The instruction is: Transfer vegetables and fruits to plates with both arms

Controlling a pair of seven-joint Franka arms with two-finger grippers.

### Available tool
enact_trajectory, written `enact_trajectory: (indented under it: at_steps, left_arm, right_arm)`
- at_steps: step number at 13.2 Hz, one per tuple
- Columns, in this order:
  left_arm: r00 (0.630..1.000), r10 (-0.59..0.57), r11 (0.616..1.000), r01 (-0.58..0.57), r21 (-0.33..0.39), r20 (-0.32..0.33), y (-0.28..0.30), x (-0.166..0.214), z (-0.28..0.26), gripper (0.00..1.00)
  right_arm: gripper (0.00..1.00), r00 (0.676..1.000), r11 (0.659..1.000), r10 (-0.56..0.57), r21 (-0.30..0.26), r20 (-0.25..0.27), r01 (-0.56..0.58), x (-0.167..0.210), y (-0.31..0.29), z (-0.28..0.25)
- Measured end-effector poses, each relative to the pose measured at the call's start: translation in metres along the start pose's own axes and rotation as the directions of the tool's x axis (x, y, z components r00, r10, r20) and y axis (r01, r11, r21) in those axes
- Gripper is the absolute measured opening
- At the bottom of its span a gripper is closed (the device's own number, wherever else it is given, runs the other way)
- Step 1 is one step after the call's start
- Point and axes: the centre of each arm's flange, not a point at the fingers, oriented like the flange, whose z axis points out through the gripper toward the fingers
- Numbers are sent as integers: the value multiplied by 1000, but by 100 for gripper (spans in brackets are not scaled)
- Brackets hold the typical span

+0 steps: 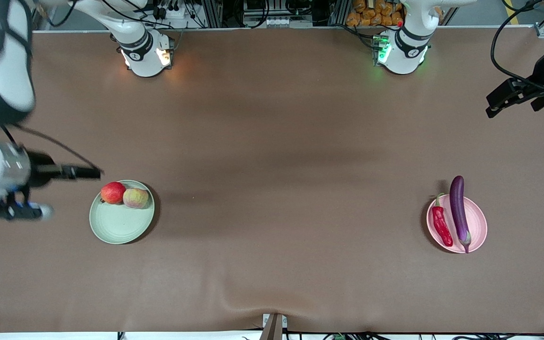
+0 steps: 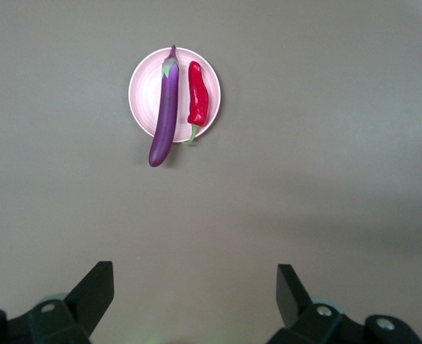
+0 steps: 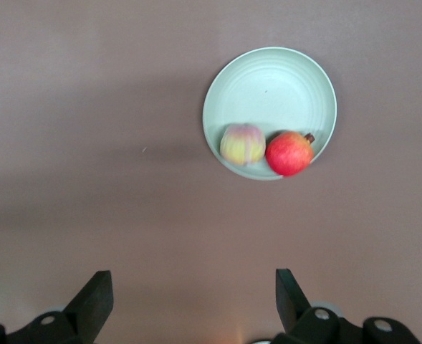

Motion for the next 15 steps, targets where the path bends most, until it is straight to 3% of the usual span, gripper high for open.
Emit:
enact_trajectory:
  at_steps: [4,8,11,15]
  left_arm:
    - [1000,-19,1000,19,-11,2,-10,-3,-5,100]
    - [1000,-18,1000,18,-13,-6,-10,-5,-9,100]
    - [1000,-15,1000,15,-13,-7,-8,-5,-10,100]
    - [1000,-3,1000,3,-13,-7,-2,-9,-13,100]
  right_arm:
    - [100,996,1000,6,-11,-89,-7,-76,5,-67]
    - [100,988,999,35,-18,-147,-38,-135,27,-89]
    - [100,986,998,32,-56,-164,-42,-140,37,-81]
    - [100,985,997,28,-67,-172,-40,-135,42,-67]
